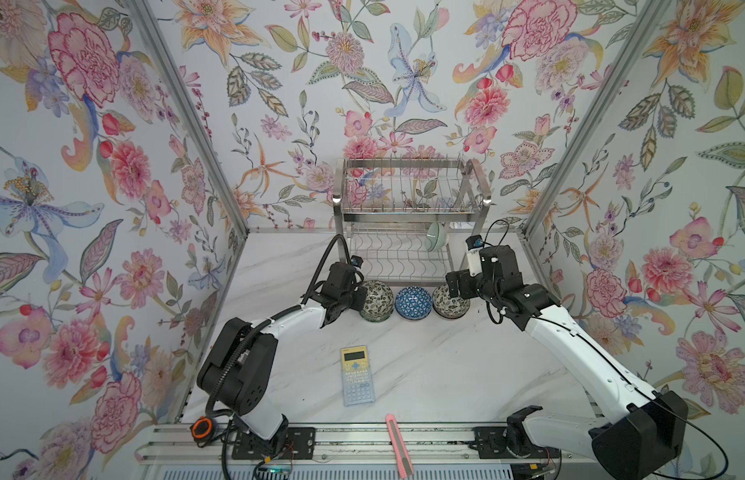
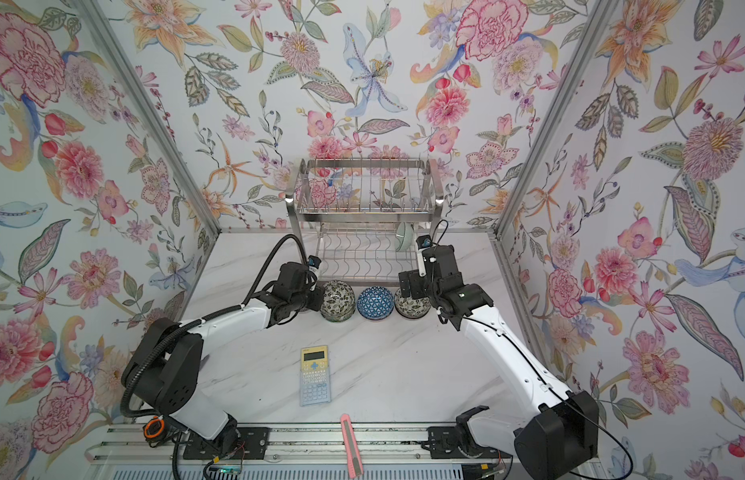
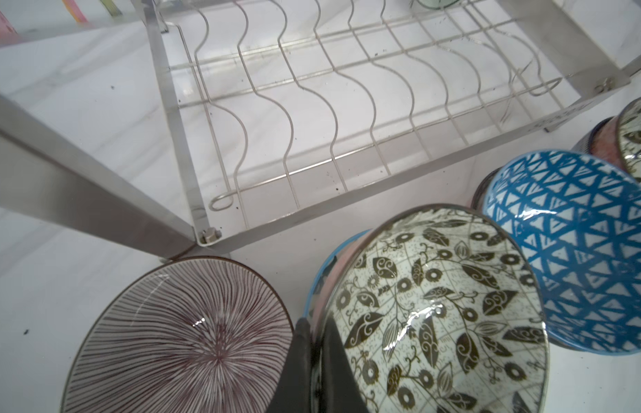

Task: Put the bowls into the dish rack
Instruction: 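Lift the leaf-patterned bowl with the left gripper while the right gripper reaches toward it, then close the right gripper on the leaf-patterned bowl while the left gripper opens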

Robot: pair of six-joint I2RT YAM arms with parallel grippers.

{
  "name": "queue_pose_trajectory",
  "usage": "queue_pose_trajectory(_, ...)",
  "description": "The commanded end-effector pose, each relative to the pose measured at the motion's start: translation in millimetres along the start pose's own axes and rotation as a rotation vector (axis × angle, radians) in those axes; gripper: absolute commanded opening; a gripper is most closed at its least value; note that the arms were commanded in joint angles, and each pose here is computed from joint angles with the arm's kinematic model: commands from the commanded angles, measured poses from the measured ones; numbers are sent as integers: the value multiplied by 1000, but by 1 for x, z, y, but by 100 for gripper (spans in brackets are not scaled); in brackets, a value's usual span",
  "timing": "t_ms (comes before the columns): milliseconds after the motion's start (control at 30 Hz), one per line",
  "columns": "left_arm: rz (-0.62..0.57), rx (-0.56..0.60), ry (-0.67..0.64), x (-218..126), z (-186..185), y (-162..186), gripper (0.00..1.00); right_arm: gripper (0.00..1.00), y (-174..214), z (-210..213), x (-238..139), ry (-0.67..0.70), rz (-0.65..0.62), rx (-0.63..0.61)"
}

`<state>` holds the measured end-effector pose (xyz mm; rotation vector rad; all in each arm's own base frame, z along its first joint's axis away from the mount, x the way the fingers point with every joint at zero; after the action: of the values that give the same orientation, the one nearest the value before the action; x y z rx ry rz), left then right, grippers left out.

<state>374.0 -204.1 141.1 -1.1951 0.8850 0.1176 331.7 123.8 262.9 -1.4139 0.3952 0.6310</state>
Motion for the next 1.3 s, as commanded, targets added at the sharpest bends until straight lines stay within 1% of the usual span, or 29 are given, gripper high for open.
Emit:
queue_pose_trajectory(0,-133,-18,-40,-28,9,-31,0,99,2,0,-3,-6,4,1)
queue_pose_trajectory(233,-238,-19,-35,-56,2,-51,0,99,2,15,-5,-58,8,13)
queue_pose_trajectory(333,-274,-11,-48,-66,-5,-59,0,99,-2,33,-11,-107,-12,12)
queue_pose_trajectory(467,-334,-33,-28,-76,-15,-64,0,99,-4,59,-15,-185,-27,12)
queue_pose_trajectory(667,-361,-48,18,-74,-31,-65,0,99,-3,88,-17,-298,-33,41)
queue_pose_trajectory(833,-383,-58,66,-68,-46,-66,0,99,1,104,-13,-366,-22,64)
queue_pose_trajectory(1267,-401,-68,138,-56,-66,-70,0,99,23,119,18,-394,63,118)
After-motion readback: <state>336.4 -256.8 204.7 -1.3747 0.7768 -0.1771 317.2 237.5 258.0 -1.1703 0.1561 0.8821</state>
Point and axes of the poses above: each gripper's point midway between its finger pads, its own x axis out along the fingers, its own z axis along the line the jaws close on, y = z × x, the point moved 3 cm from there along -x, back along the fingers, and after that the axes turned 13 degrees about x, right-handed, at the moved point
